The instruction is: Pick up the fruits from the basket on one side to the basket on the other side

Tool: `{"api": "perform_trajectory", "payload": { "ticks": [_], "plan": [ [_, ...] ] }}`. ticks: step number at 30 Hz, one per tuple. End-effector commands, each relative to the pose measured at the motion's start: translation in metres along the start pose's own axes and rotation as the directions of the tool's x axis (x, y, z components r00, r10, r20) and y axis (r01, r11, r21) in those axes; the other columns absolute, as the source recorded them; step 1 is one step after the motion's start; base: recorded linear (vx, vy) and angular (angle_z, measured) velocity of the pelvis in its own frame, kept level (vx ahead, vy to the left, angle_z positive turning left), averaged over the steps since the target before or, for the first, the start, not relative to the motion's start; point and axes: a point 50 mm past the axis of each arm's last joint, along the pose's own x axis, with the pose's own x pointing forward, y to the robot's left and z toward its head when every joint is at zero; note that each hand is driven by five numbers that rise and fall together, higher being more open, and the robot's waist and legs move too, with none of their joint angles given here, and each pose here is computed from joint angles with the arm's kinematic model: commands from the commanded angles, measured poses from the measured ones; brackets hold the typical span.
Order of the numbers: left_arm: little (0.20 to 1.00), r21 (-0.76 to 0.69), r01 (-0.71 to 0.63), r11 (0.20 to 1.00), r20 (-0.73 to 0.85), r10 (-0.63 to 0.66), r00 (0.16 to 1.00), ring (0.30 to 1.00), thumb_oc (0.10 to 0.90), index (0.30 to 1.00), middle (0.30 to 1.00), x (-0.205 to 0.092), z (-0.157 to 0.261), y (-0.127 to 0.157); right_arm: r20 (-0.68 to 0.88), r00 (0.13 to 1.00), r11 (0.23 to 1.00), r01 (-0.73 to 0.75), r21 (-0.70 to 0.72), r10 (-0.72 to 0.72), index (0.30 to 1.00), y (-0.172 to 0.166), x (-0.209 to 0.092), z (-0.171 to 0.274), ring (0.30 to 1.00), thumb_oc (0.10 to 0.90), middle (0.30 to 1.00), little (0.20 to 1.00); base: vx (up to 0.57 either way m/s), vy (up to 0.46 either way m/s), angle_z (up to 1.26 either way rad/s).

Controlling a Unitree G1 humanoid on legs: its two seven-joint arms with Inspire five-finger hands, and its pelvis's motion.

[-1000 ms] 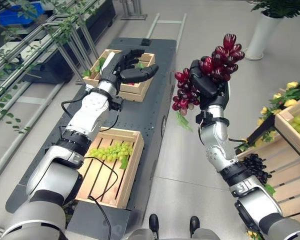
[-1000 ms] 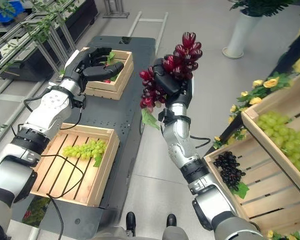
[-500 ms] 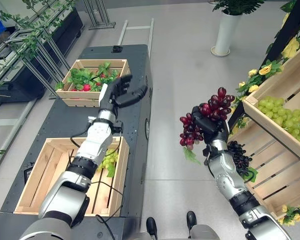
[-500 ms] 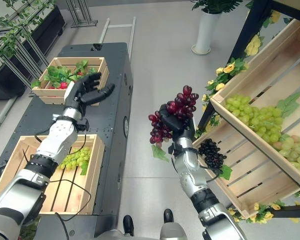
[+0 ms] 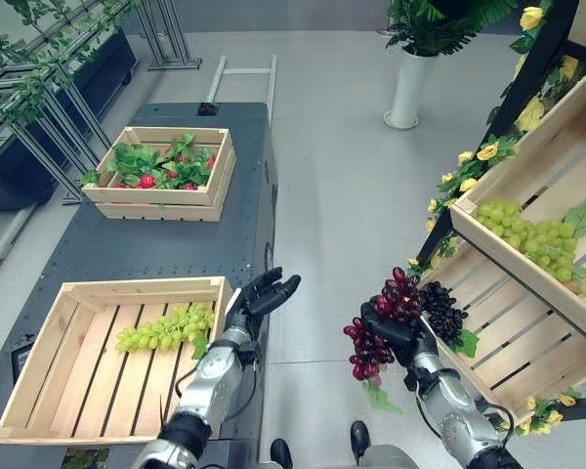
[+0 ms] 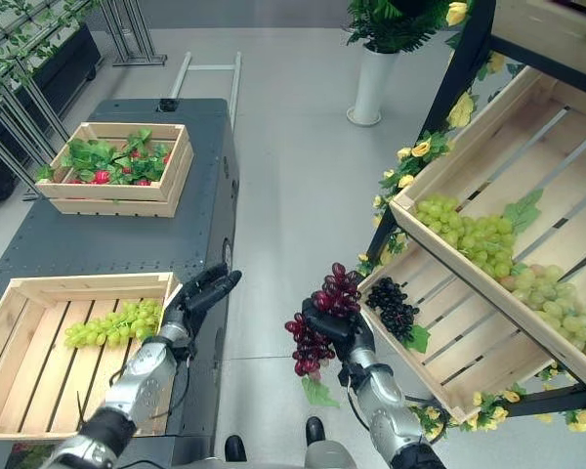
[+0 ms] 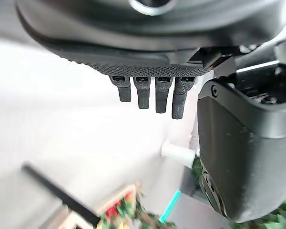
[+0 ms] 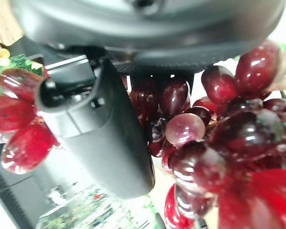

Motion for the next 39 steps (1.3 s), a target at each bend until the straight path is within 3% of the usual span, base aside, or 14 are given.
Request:
{"api": "perform_trajectory", "payload": {
  "ticks": [1, 4, 11, 17, 21, 27, 39],
  "plan": [
    [0.900, -0.064, 0.115, 0.991, 0.305, -0.090, 0.948, 0.900, 0.800, 0.900, 0.900, 0.015, 0.055, -0.025, 0.233, 0.969, 0.997, -0.079, -0.008, 0.079, 0.300, 0.013, 0.018, 0.049, 0.300, 0.400, 0.300, 0.300, -0.04, -0.018, -0.05],
    [0.900, -0.095, 0.129, 0.987, 0.316, -0.093, 0.944, 0.900, 0.800, 0.900, 0.900, 0.014, 0.055, -0.027, 0.233, 0.972, 0.999, -0.030, -0.014, 0.032, 0.300, 0.005, 0.017, 0.049, 0.300, 0.400, 0.300, 0.300, -0.06, -0.010, -0.10],
    [0.900, 0.002, 0.340, 0.941, 0.382, -0.314, 0.869, 0.900, 0.800, 0.900, 0.900, 0.010, 0.077, -0.057, 0.325, 0.941, 0.995, 0.102, -0.008, -0.094, 0.300, -0.036, 0.012, 0.079, 0.300, 0.400, 0.300, 0.300, -0.10, -0.031, -0.13],
    [0.900, 0.020, 0.356, 0.934, 0.399, -0.334, 0.854, 0.900, 0.800, 0.900, 0.900, 0.017, 0.089, -0.072, 0.413, 0.888, 0.976, 0.219, 0.010, -0.203, 0.300, -0.056, 0.014, 0.110, 0.300, 0.400, 0.300, 0.300, -0.08, 0.002, -0.12],
    [0.900, 0.160, 0.412, 0.897, 0.460, -0.437, 0.773, 0.900, 0.800, 0.900, 0.900, 0.012, 0.111, -0.092, 0.476, 0.837, 0.953, 0.303, 0.003, -0.268, 0.300, -0.068, 0.014, 0.140, 0.300, 0.400, 0.300, 0.300, -0.07, 0.025, -0.02],
    [0.900, 0.175, 0.455, 0.873, 0.545, -0.470, 0.694, 0.900, 0.800, 0.900, 0.900, 0.011, 0.141, -0.113, 0.528, 0.780, 0.930, 0.364, 0.054, -0.336, 0.300, -0.077, 0.022, 0.181, 0.300, 0.400, 0.300, 0.300, -0.10, 0.022, -0.04],
    [0.900, 0.232, 0.512, 0.827, 0.506, -0.552, 0.662, 0.900, 0.800, 0.900, 0.900, 0.004, 0.146, -0.124, 0.621, 0.626, 0.852, 0.505, 0.139, -0.472, 0.300, -0.104, 0.005, 0.250, 0.300, 0.400, 0.300, 0.300, -0.04, -0.090, 0.00]
  ]
}}
